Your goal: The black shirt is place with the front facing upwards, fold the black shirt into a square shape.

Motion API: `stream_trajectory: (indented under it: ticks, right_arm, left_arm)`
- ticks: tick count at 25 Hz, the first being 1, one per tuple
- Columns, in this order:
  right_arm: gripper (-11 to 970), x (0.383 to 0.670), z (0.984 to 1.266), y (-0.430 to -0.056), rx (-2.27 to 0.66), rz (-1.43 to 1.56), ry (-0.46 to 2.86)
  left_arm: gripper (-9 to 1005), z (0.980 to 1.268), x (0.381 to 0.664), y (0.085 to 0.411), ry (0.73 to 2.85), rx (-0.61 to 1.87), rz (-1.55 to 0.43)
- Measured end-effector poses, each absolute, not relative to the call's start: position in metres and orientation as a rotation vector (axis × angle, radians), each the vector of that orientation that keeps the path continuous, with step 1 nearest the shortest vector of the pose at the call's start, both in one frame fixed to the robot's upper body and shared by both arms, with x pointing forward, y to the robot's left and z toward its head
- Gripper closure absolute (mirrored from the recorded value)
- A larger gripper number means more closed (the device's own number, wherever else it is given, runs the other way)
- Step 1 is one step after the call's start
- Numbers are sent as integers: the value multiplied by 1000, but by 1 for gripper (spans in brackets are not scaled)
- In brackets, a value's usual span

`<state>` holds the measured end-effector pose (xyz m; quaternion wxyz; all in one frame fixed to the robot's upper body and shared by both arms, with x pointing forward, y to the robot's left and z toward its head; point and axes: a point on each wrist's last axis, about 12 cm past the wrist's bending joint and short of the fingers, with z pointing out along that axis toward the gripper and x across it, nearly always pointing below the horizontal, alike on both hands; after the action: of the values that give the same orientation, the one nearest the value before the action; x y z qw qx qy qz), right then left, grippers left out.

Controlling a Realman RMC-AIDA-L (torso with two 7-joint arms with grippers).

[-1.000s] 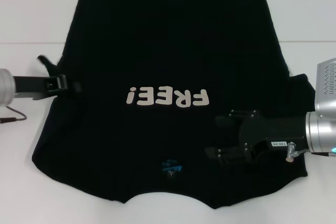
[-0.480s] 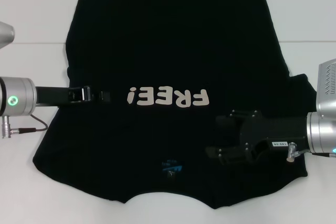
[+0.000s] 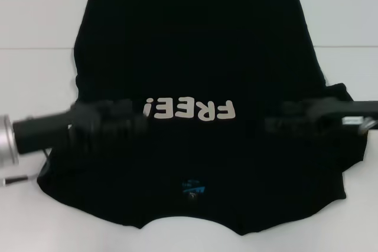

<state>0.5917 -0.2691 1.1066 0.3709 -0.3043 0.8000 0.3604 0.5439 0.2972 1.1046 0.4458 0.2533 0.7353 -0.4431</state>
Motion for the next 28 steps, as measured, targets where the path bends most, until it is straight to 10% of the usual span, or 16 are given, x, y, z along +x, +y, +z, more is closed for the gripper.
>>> stream_trajectory:
  ticks: [14, 28]
  right_arm:
    - [30, 610, 1157, -373, 43, 746, 2693]
    - [49, 632, 1130, -355, 63, 486, 2739]
  left_arm:
    - [47, 1076, 501, 293, 1657, 879, -983]
    - [49, 1071, 503, 289, 1689, 886, -996]
